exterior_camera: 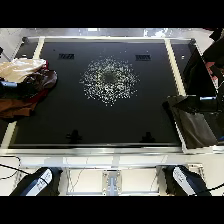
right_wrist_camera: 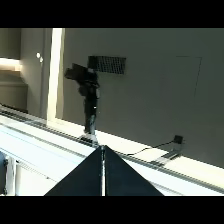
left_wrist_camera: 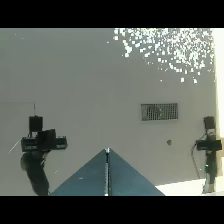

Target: Fold the shirts.

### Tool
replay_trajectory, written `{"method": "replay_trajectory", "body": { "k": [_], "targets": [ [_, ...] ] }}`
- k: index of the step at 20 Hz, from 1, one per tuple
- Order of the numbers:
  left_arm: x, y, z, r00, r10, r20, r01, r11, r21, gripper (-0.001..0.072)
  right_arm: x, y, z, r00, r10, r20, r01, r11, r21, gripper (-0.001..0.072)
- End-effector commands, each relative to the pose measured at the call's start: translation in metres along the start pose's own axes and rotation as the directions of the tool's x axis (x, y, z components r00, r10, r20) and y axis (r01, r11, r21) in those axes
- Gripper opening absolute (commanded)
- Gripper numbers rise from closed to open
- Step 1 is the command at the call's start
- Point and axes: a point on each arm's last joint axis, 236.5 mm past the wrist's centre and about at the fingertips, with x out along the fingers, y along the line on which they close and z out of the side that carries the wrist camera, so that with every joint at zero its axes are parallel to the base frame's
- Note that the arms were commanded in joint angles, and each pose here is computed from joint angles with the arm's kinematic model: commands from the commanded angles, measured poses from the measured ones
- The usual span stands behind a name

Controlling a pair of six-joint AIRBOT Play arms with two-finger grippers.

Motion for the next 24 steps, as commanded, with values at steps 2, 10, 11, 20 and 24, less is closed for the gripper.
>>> {"method": "replay_trajectory", "body": {
  "k": [2, 10, 11, 20, 24],
  "targets": [
    [0.000, 0.000, 0.000, 1.000, 0.000, -0.001, 0.000, 1.000, -0.001, 0.0014, 0.000, 0.001, 0.000, 1.000, 0.001, 0.000, -0.001, 1.000, -0.002, 0.0013],
    [0.000, 0.001, 0.004, 1.000, 0.005, 0.016, -0.005, 1.000, -0.001, 0.0014, 0.000, 0.001, 0.000, 1.000, 0.001, 0.000, -0.001, 1.000, -0.002, 0.0013],
    [0.000, 0.001, 0.004, 1.000, 0.005, 0.017, -0.005, 1.000, 0.000, 0.0014, 0.000, 0.001, 0.000, 1.000, 0.001, 0.000, -0.001, 1.000, -0.002, 0.0013],
    [-0.009, 0.144, 0.045, 0.851, 0.505, 0.143, -0.493, 0.863, -0.110, 0.0483, -0.006, -0.014, 0.051, 0.975, -0.061, 0.214, 0.061, 0.998, 0.006, 0.0013],
    [-0.009, 0.252, -0.004, 0.746, 0.663, -0.068, -0.644, 0.690, -0.331, 0.0483, -0.009, -0.015, 0.063, 0.963, -0.064, 0.264, 0.064, 0.998, 0.009, 0.0014]
  ]
}}
